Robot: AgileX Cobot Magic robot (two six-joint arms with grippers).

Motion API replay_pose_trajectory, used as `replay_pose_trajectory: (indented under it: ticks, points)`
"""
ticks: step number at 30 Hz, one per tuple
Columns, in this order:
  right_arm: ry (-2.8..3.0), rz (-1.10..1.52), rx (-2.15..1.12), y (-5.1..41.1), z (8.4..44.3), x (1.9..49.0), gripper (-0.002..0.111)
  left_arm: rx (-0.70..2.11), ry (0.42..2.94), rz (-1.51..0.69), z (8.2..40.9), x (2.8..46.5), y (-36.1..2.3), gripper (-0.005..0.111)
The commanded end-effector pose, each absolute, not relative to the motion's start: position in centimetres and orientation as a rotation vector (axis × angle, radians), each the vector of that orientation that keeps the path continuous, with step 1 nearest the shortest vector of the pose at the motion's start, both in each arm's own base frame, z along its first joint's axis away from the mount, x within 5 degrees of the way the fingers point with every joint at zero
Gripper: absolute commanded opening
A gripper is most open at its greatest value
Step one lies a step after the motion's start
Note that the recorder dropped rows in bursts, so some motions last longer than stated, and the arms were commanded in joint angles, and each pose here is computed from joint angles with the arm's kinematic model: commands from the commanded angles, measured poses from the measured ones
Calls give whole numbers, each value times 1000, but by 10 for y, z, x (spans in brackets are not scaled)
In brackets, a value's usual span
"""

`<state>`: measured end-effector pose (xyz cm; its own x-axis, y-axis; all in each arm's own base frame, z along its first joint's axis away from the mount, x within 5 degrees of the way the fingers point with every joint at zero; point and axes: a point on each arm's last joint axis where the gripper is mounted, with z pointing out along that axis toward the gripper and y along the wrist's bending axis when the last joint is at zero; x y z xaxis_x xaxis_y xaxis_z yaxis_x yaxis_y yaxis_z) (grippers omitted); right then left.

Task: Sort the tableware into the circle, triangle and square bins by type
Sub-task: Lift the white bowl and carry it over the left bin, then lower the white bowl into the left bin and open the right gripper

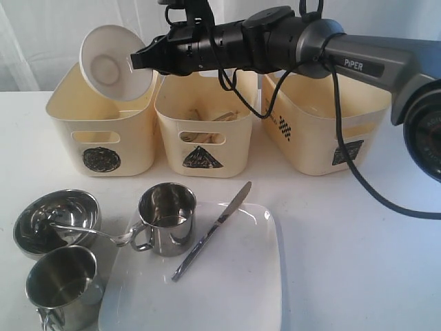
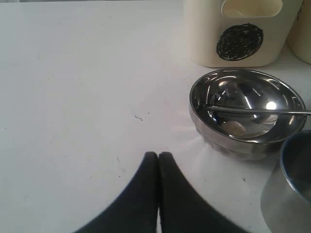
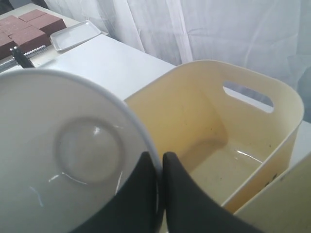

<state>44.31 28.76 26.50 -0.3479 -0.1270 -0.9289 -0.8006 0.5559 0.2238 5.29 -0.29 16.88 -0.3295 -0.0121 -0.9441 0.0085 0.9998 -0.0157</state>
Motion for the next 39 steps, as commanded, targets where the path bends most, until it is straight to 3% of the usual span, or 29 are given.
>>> replay_pose_trajectory:
  ticks: [1,15,25,39]
  points:
    - [1796,853,-744,288,270,444,0,-5,1898,-31,169,53,-3,0]
    - [1795,937,-768,290,270,440,0,-5,1898,-31,169,53,-3,0]
    - [1759,808,-770,285,267,448,0,-5,1898,-31,169,53,-3,0]
    - [1782,866,-740,287,266,447,0,-5,1898,-31,169,53,-3,0]
